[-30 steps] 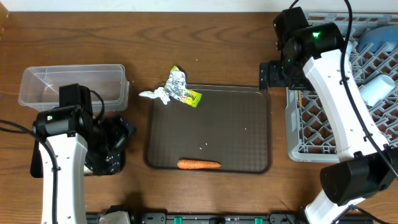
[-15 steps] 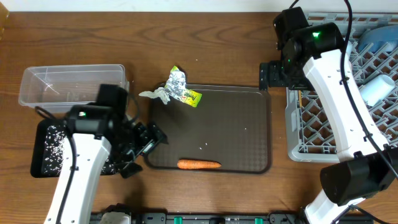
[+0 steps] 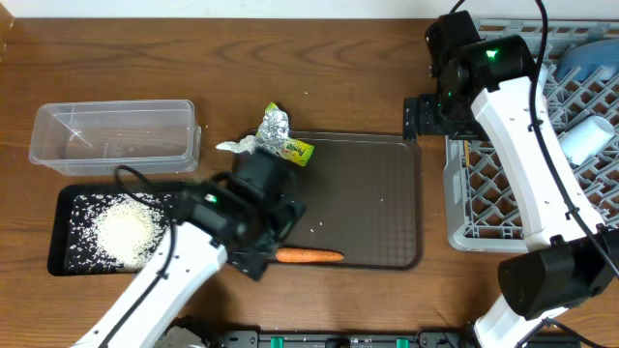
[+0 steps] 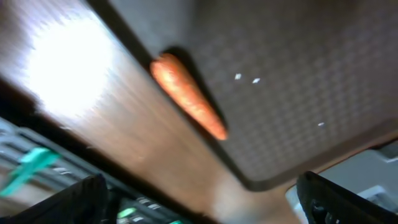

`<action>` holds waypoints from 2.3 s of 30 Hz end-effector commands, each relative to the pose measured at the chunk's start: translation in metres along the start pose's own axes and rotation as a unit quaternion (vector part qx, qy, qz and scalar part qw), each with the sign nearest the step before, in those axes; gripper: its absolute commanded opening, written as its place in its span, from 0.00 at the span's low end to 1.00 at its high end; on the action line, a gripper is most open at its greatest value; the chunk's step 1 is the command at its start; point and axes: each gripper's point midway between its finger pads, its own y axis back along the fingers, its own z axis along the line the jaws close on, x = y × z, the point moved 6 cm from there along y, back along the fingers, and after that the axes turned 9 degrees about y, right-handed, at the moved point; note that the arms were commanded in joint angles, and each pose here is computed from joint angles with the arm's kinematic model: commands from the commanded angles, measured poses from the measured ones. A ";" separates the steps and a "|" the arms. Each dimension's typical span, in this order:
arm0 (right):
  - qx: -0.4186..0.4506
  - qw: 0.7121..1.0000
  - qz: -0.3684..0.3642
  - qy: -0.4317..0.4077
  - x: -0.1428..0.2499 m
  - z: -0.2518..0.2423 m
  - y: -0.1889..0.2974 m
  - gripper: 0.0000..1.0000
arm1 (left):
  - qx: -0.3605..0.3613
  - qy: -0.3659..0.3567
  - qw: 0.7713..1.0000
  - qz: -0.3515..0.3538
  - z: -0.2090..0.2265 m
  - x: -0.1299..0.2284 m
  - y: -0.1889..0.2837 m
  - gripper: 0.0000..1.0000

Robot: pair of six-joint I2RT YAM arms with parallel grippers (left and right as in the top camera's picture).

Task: Sort waste into correct bins and load items into the dishwasher rack
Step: 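Move the left gripper over the carrot on the brown tray, then close the left gripper on the carrot and lift it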

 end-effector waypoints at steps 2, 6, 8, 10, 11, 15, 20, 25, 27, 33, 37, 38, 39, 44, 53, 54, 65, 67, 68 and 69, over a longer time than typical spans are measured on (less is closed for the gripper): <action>0.003 1.000 -0.006 -0.007 0.001 -0.001 0.004 0.99 | 0.025 0.093 0.995 -0.039 -0.002 0.003 -0.011 1.00; 0.003 1.000 -0.006 -0.007 0.001 -0.001 0.004 0.99 | 0.024 0.118 0.991 -0.060 0.003 0.002 -0.020 1.00; 0.003 1.000 -0.006 -0.007 0.001 -0.001 0.004 0.99 | 0.017 0.124 0.990 -0.073 0.008 -0.003 -0.026 1.00; 0.003 1.000 -0.006 -0.007 0.001 -0.001 0.004 0.99 | 0.007 0.134 0.988 -0.077 0.013 -0.006 -0.037 1.00; 0.003 1.000 -0.006 -0.007 0.001 -0.001 0.004 0.99 | 0.008 0.136 0.988 -0.076 0.014 -0.007 -0.042 1.00; 0.003 1.000 -0.006 -0.007 0.001 -0.001 0.004 0.99 | 0.024 0.136 0.989 -0.061 0.013 -0.009 -0.067 1.00; 0.003 1.000 -0.006 -0.007 0.001 -0.001 0.004 0.99 | 0.036 0.134 0.989 -0.045 0.010 -0.008 -0.082 1.00; 0.003 1.000 -0.006 -0.007 0.001 -0.001 0.004 0.99 | 0.044 0.133 0.989 -0.041 0.004 -0.007 -0.086 1.00; 0.003 1.000 -0.006 -0.007 0.001 -0.001 0.004 0.99 | 0.041 0.133 0.990 -0.038 0.002 -0.006 -0.091 1.00; 0.003 1.000 -0.006 -0.007 0.001 -0.001 0.004 0.99 | 0.013 0.121 0.992 -0.036 0.005 0.001 -0.107 1.00; 0.003 1.000 -0.006 -0.007 0.001 -0.001 0.004 0.99 | 0.007 0.123 0.992 -0.042 0.006 -0.001 -0.111 1.00; 0.003 1.000 -0.006 -0.007 0.001 -0.001 0.004 0.99 | 0.008 0.125 0.991 -0.045 0.006 -0.001 -0.111 1.00; 0.003 1.000 -0.006 -0.007 0.001 -0.001 0.004 0.99 | 0.011 0.129 0.990 -0.049 0.005 -0.002 -0.111 1.00; 0.003 1.000 -0.006 -0.007 0.001 -0.001 0.004 0.99 | 0.029 0.131 0.989 -0.053 -0.001 -0.003 -0.110 1.00; 0.003 1.000 -0.006 -0.007 0.001 -0.001 0.004 0.99 | 0.035 0.131 0.989 -0.057 -0.006 -0.004 -0.118 1.00; 0.003 1.000 -0.006 -0.007 0.001 -0.001 0.004 0.99 | 0.034 0.131 0.989 -0.061 -0.006 -0.005 -0.119 1.00; 0.003 1.000 -0.006 -0.007 0.001 -0.001 0.004 0.99 | 0.066 0.117 0.982 -0.130 -0.016 -0.025 -0.121 1.00; 0.003 1.000 -0.006 -0.007 0.001 -0.001 0.004 0.99 | 0.073 0.102 0.984 -0.129 -0.020 -0.027 -0.120 1.00; 0.003 1.000 -0.006 -0.007 0.001 -0.001 0.004 0.99 | 0.075 0.100 0.984 -0.128 -0.021 -0.027 -0.120 1.00; 0.003 1.000 -0.006 -0.007 0.001 -0.001 0.004 0.99 | 0.075 0.100 0.984 -0.128 -0.021 -0.027 -0.120 1.00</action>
